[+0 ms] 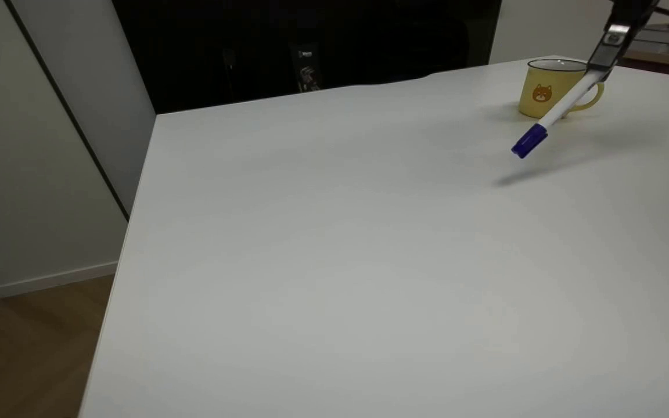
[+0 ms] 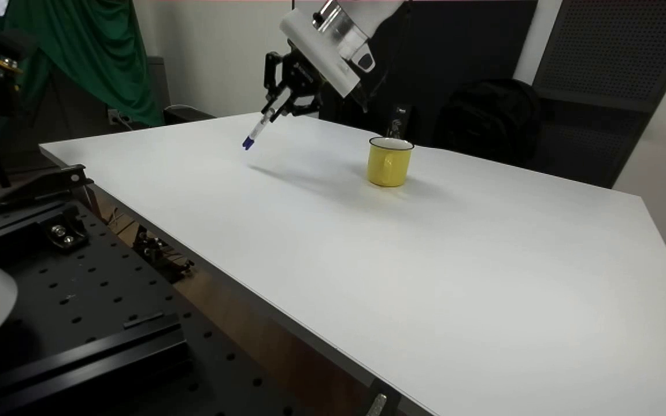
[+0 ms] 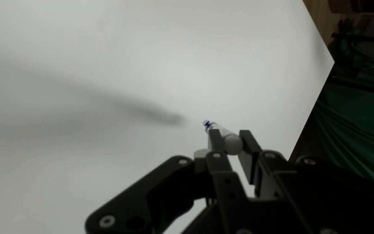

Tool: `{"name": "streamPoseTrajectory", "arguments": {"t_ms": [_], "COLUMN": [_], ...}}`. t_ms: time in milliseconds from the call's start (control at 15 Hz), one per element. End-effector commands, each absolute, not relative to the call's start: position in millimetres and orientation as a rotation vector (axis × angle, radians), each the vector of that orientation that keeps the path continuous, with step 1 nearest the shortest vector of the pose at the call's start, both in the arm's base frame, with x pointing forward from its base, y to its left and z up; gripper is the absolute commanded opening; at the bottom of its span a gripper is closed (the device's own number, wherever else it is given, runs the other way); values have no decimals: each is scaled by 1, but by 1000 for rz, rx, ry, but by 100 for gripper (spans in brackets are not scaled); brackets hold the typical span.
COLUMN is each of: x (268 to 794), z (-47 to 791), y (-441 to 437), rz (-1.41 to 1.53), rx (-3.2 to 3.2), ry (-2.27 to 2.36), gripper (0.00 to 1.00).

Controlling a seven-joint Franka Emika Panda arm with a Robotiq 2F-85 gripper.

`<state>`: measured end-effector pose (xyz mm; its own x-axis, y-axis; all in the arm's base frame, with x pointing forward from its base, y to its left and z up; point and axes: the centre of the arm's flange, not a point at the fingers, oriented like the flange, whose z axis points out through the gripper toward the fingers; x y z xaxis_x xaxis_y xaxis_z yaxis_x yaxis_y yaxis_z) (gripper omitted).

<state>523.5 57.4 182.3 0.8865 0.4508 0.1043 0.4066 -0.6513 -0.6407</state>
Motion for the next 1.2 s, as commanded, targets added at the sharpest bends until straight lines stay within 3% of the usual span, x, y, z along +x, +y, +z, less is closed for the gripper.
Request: {"name": "streamPoseTrajectory", "arguments": {"t_ms": [0, 67, 200, 667, 1133], "x": [515, 514, 513, 530, 539], "z": [163, 161, 160, 192, 212], "y": [58, 58, 58, 50, 47], "rz": [133, 140, 141, -44, -361], "rx": [-2342, -2344, -2357, -2657, -2967], "ry": [-604, -604, -606, -534, -357], "gripper": [4, 43, 49, 98, 100]}}
